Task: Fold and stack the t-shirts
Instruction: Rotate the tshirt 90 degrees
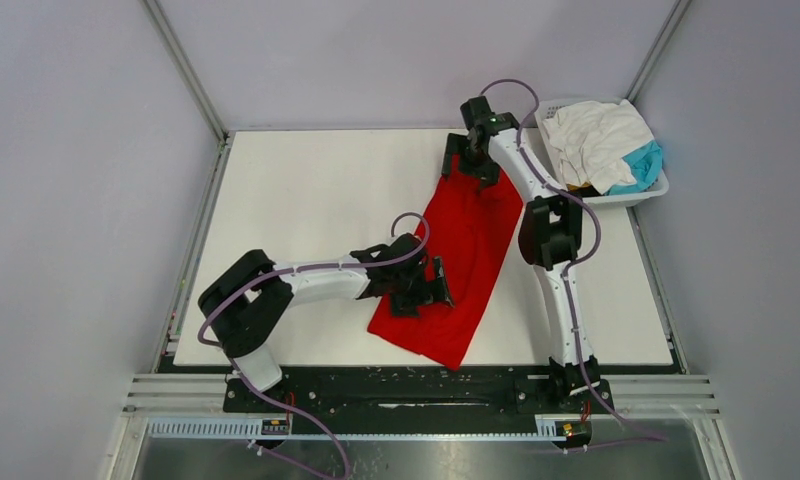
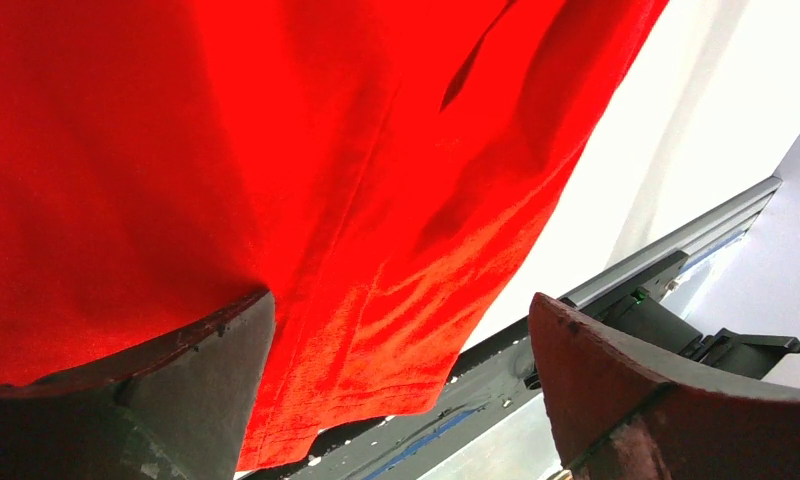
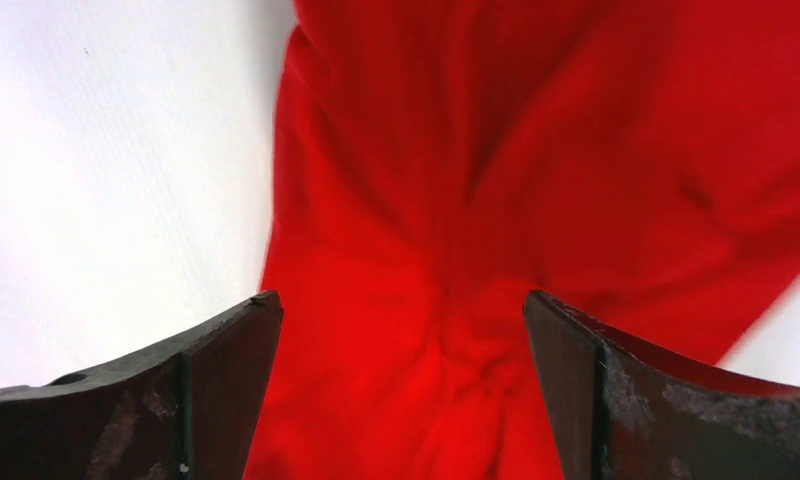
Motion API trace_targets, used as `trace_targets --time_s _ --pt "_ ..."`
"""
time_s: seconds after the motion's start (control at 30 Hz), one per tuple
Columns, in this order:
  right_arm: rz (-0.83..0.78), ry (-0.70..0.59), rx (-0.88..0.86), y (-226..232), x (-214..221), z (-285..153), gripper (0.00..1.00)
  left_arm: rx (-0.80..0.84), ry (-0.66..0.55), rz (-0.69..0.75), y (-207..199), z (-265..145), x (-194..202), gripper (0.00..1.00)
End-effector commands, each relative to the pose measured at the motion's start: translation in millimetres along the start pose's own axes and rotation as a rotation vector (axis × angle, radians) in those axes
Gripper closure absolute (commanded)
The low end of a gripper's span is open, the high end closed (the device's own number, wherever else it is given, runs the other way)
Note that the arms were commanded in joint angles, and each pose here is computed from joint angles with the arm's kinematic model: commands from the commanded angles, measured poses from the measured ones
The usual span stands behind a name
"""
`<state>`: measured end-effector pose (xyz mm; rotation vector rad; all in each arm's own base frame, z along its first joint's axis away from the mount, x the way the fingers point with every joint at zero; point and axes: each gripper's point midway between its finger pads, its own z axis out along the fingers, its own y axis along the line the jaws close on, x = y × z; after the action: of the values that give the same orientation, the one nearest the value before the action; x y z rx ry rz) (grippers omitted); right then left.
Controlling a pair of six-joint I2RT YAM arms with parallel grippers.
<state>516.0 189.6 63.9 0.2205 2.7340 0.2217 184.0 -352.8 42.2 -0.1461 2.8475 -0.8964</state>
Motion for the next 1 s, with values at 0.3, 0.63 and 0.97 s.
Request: trace_targets --time_s 0.3,0.63,0.97 --pt "0.124 -0.071 -0.019 -68.6 -10.9 -67.7 0.01 -0.11 -0.018 0.107 14.4 -9.6 9.0 0.01" --pt "0.314 -0.037 -0.036 -84.4 -24.3 -22.8 0.21 -0.142 0.027 0.119 24.2 -0.4 18.0 0.01" --pt "0.409 0.027 -0.047 -84.7 -11.0 12.3 0.31 -0.173 0.021 0.13 28.3 -2.2 15.8 0.01"
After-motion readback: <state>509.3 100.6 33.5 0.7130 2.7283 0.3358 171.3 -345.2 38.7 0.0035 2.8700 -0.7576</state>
